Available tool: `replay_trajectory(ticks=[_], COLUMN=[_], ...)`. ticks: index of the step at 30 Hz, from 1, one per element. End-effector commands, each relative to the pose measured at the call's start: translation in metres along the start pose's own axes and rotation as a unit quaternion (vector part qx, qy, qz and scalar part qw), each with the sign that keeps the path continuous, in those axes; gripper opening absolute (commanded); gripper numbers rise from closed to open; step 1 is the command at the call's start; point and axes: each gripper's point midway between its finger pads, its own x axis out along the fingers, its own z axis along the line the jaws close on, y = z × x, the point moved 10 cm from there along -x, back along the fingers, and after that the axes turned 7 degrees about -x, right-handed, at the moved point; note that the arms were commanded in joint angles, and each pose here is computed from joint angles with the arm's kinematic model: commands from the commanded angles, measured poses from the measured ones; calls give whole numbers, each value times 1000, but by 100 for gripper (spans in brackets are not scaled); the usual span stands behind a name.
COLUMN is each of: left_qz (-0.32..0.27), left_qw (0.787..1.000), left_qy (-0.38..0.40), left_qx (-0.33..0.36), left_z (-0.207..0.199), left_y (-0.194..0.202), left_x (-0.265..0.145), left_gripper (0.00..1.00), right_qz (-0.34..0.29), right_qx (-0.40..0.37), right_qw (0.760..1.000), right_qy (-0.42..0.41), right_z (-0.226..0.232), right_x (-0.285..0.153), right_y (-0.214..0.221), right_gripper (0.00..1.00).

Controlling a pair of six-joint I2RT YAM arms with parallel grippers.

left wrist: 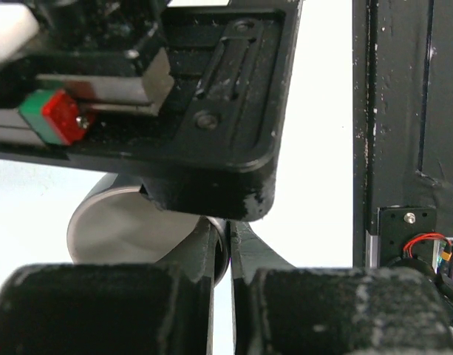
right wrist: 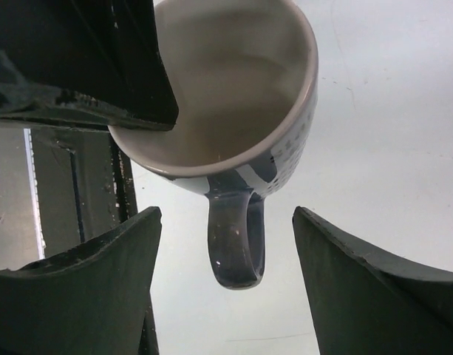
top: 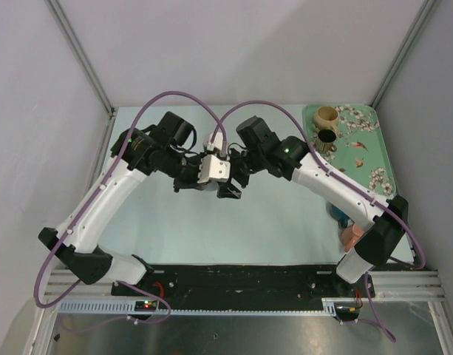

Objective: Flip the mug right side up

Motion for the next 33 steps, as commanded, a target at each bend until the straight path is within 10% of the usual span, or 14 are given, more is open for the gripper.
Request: replay_trajectory(ticks=[1, 23, 33], left_qz=[-12, -39, -42], left_qw=[999, 994, 995], left_qy=[40, 68, 69], left_qx=[-22, -75, -65], left_z=[-13, -28, -31], left_y=[-1, -8, -11], left_x=[-6, -16, -18], left_gripper=[0, 0, 0], right_qz=[-26, -170, -157], right_qx=[-31, 5, -55], right_qw=[999, 985, 985], right_qy=[7, -18, -45], right_z=[-2, -12, -1], right_x=[-23, -72, -53], right_y=[-14, -8, -12], right_gripper=[78, 98, 90])
